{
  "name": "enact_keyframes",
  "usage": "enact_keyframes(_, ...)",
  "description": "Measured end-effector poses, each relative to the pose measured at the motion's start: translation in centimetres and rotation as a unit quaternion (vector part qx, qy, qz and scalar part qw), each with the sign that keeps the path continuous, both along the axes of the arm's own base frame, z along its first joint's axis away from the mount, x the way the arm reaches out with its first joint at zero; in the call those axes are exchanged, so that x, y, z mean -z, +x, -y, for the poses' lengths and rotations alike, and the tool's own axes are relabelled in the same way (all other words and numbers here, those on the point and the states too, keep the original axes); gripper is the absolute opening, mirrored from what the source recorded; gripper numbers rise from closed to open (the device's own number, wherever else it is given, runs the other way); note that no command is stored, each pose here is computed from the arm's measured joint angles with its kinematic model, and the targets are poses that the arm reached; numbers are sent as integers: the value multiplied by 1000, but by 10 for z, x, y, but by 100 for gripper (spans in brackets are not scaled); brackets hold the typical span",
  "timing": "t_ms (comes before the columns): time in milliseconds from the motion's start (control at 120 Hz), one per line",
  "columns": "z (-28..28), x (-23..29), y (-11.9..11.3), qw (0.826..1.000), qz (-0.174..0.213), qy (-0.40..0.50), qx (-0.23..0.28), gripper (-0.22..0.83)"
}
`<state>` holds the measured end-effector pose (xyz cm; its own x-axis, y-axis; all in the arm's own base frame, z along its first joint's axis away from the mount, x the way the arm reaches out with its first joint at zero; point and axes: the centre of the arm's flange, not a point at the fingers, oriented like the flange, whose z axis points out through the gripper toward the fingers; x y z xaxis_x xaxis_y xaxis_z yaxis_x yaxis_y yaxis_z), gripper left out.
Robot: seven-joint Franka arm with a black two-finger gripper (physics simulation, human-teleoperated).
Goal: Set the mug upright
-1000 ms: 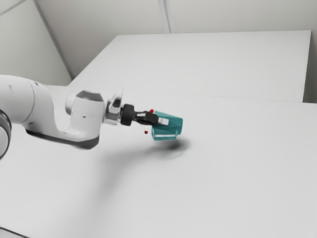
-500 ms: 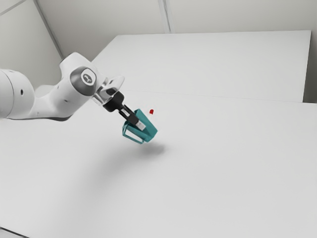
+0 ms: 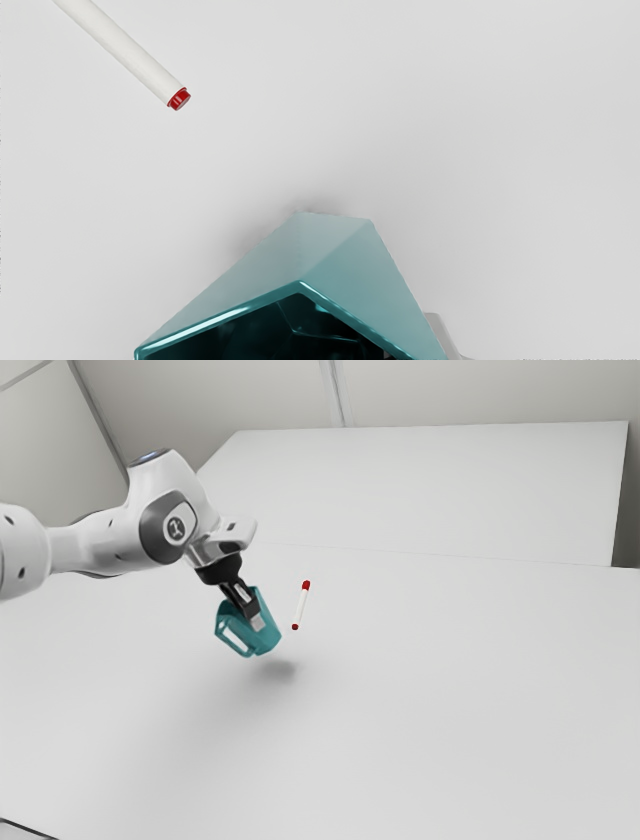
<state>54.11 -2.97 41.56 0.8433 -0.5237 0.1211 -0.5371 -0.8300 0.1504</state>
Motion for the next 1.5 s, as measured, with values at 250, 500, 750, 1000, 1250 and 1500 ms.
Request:
enact_keyframes(250, 2, 1, -17, 998, -11, 41, -41, -17)
enact_keyframes(500, 5, 13, -30, 994, -17, 79, -78, -17)
enact_keyframes(750, 11, 31, -36, 988, -5, 100, -113, -17)
enact_keyframes(1000, 15, 42, -38, 984, 11, 98, -150, -17)
enact_keyframes(1250, 16, 50, -37, 980, 20, 98, -175, -17)
enact_keyframes(1500, 16, 58, -38, 977, 9, 100, -191, -16)
